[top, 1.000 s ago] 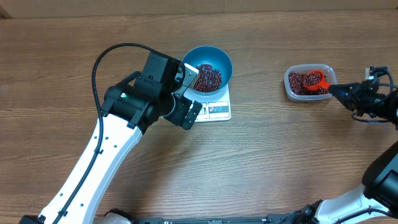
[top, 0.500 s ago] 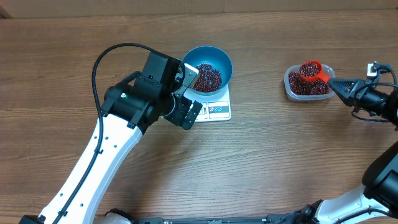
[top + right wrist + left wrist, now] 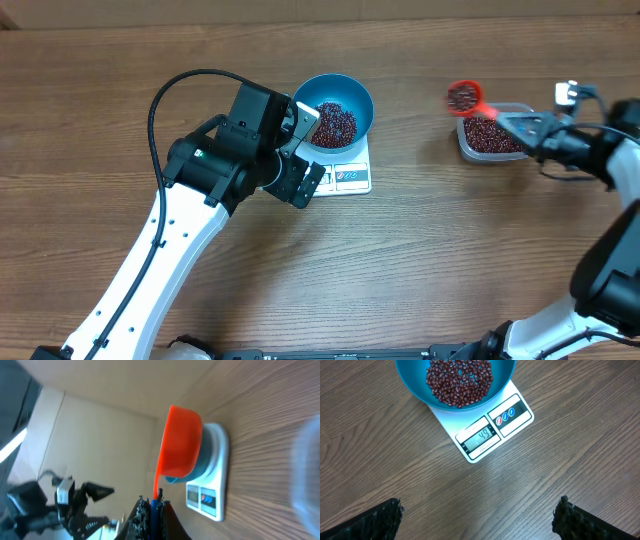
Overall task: Scoop item into bowl and weigh 150g on scale
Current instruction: 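Scoop red beans from the tub with the right gripper, then carry the filled scoop left over the blue bowl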
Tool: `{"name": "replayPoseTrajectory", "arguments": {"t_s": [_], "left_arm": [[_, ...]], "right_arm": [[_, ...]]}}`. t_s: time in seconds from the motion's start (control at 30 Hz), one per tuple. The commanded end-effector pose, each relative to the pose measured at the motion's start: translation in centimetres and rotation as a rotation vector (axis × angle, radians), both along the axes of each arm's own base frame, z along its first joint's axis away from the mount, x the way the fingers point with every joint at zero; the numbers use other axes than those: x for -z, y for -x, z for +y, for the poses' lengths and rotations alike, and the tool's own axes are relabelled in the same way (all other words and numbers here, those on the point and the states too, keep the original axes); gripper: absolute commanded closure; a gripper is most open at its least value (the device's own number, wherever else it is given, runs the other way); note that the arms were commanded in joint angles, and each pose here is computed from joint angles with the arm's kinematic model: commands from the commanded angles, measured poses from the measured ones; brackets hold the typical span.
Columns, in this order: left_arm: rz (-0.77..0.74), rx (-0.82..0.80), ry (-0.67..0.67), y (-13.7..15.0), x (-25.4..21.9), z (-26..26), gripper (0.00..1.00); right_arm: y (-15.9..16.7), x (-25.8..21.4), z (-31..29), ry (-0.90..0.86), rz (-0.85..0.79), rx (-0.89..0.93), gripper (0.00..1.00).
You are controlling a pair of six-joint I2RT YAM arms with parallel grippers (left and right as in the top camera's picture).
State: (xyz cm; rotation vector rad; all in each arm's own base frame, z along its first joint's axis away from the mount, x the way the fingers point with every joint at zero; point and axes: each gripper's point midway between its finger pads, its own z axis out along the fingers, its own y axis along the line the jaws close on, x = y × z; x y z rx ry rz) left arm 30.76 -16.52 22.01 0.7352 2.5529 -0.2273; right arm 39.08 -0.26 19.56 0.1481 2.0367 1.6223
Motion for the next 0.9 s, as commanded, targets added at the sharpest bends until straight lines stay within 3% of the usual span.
{"name": "replayPoseTrajectory", "arguments": {"t_s": [0.0,0.33,0.87], "left_arm": [[0.009,0.025,-0.001,0.1,0.4,-0.2,0.0],[0.009,0.025,-0.001,0.1,0.4,-0.2,0.0],[0.009,0.025,-0.001,0.1,0.4,-0.2,0.0]], "right_arm": [[-0.7,-4.1,3.7,0.012,-0.133,-0.112,0.97],[-2.8,-5.9,12.6,0.195,-0.199,-0.266,0.96],[-4.2,-0.1,19.5,0.662,-0.179,-0.226,0.96]]}}
